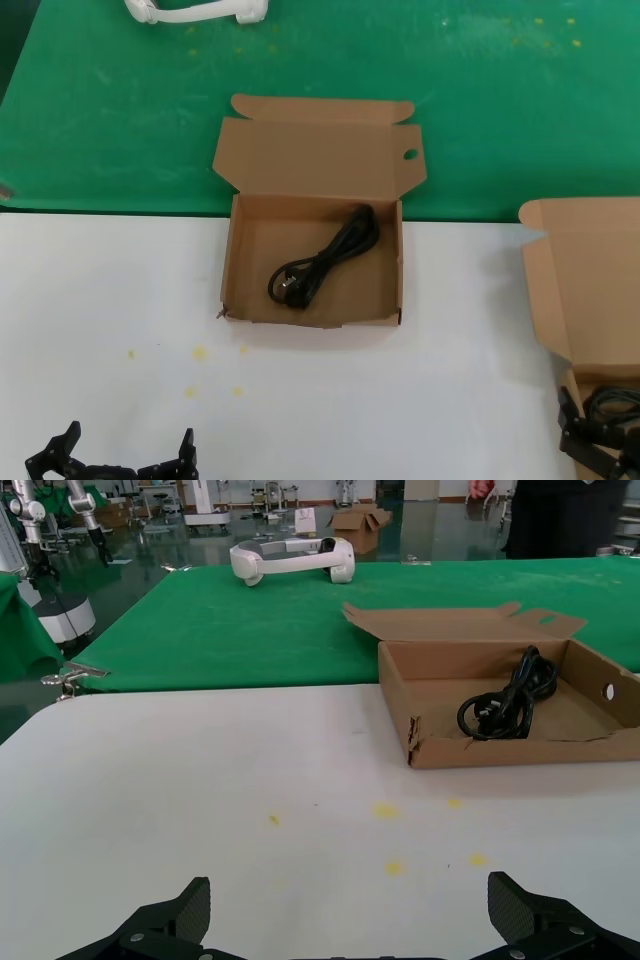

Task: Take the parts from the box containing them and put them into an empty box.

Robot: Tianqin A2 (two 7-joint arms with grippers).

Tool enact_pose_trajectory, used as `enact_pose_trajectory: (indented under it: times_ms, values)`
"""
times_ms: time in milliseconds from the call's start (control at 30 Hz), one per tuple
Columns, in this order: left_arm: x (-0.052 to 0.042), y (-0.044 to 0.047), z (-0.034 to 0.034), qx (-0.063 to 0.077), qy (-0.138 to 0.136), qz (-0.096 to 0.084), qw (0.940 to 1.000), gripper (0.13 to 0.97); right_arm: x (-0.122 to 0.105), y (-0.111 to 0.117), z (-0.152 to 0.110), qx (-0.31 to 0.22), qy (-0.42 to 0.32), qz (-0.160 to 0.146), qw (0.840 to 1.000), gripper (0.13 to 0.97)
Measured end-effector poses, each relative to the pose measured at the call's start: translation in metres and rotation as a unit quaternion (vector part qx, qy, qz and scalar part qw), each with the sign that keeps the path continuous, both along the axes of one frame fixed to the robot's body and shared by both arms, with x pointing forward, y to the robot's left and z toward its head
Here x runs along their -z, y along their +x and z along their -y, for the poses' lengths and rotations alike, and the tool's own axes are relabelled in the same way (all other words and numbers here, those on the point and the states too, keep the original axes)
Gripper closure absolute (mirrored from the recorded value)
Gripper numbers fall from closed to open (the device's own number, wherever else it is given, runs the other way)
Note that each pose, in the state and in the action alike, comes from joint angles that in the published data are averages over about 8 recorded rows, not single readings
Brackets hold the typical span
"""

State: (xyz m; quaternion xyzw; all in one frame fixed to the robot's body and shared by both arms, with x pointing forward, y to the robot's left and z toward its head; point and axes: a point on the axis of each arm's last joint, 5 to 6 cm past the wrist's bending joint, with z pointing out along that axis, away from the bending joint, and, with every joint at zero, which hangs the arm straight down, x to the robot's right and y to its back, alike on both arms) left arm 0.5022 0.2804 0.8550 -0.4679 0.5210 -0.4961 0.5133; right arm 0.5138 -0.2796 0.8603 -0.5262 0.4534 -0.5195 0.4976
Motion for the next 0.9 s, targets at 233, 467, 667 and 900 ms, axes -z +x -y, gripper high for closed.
enact_pose_trajectory:
  times_ms: [233, 467, 667, 900]
  values:
    - [0.0000, 0.0000, 0.0000, 0.000, 0.000, 0.000, 1.0000, 0.132, 0.0000, 0.0000, 0.0000, 0.000, 0.000, 0.000, 1.000, 0.130]
    - [0.0000, 0.0000, 0.0000, 0.000, 0.000, 0.000, 1.0000, 0.132, 0.0000, 0.0000, 0.0000, 0.000, 0.000, 0.000, 1.000, 0.130]
    - [0.0000, 0.0000, 0.0000, 0.000, 0.000, 0.000, 1.0000, 0.132, 0.0000, 0.0000, 0.0000, 0.000, 0.000, 0.000, 1.000, 0.130]
    - [0.0000, 0.0000, 0.0000, 0.000, 0.000, 0.000, 1.0000, 0.132, 0.0000, 0.0000, 0.0000, 0.000, 0.000, 0.000, 1.000, 0.130]
